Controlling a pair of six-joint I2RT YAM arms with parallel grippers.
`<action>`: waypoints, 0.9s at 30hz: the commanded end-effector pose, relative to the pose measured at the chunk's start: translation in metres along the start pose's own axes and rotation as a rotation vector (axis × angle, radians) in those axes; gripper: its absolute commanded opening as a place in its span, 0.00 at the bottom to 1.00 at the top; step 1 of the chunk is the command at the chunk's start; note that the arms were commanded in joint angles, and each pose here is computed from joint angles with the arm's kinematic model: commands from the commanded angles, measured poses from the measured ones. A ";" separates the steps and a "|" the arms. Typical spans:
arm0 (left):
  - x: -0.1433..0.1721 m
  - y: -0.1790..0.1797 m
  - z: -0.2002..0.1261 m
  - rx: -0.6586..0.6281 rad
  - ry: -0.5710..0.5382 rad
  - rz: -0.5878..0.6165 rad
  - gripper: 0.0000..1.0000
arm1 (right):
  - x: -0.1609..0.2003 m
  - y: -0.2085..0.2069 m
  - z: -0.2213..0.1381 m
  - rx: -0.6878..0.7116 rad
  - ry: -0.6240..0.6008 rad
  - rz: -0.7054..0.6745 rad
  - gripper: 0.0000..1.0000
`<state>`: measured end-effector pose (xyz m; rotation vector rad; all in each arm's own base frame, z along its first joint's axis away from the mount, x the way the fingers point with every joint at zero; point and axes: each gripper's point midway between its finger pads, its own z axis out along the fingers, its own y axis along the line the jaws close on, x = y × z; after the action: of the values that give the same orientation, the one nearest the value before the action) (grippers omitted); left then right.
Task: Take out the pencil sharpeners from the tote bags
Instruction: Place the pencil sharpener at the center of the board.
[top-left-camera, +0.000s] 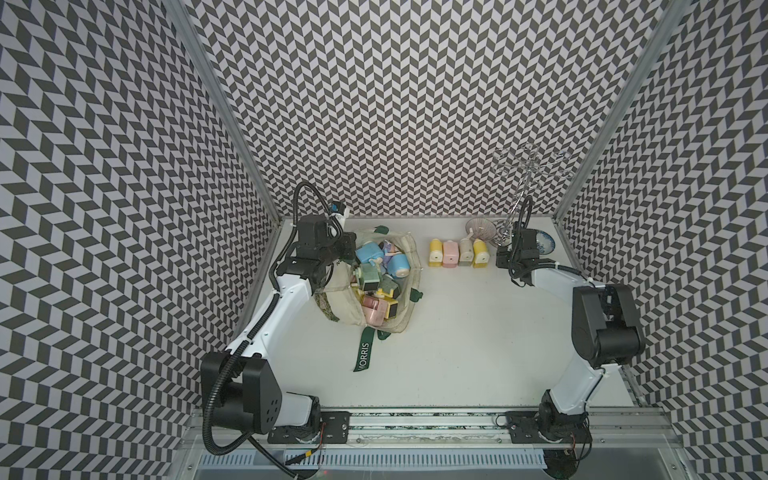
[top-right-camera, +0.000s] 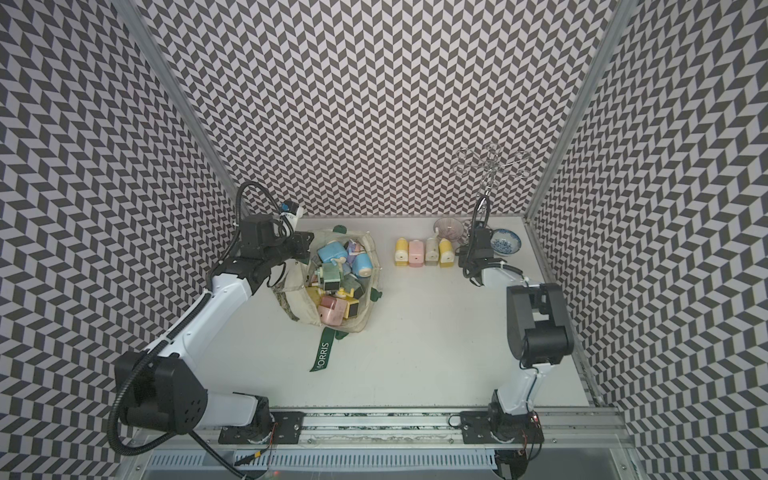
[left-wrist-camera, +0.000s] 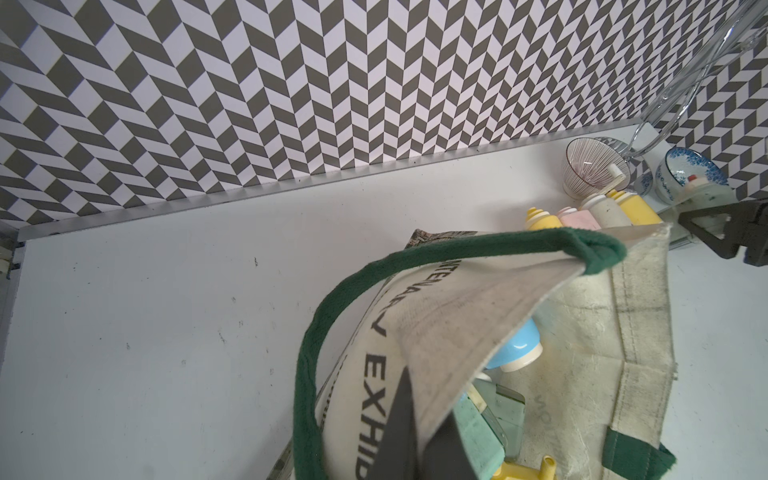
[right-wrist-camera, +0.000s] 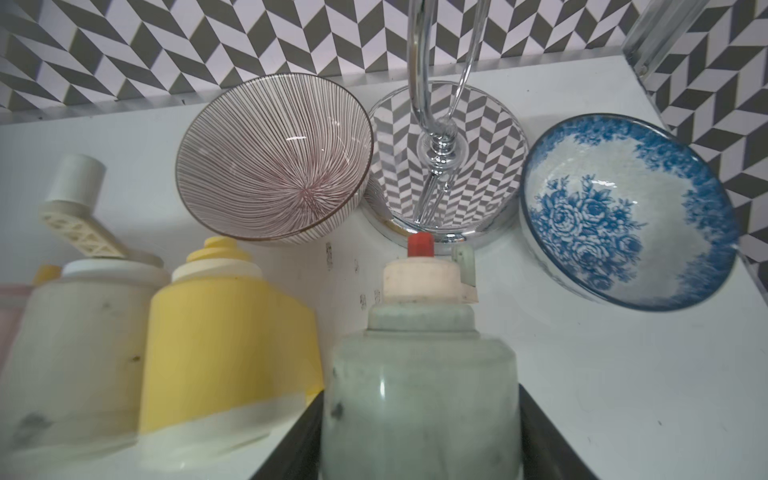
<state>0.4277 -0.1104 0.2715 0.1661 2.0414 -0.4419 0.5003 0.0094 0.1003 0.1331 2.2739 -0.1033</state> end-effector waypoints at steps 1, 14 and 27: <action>-0.050 -0.021 -0.017 0.055 -0.156 0.062 0.00 | -0.038 0.010 0.004 -0.050 -0.106 -0.010 0.32; -0.048 -0.020 -0.014 0.055 -0.146 0.058 0.00 | -0.031 0.020 0.026 -0.087 -0.069 -0.046 0.32; -0.047 -0.021 -0.013 0.059 -0.143 0.055 0.00 | -0.012 0.017 0.040 -0.063 0.005 -0.066 0.42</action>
<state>0.4278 -0.1104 0.2713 0.1661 2.0418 -0.4419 0.5292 0.0232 0.0756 0.0289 2.3129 -0.0477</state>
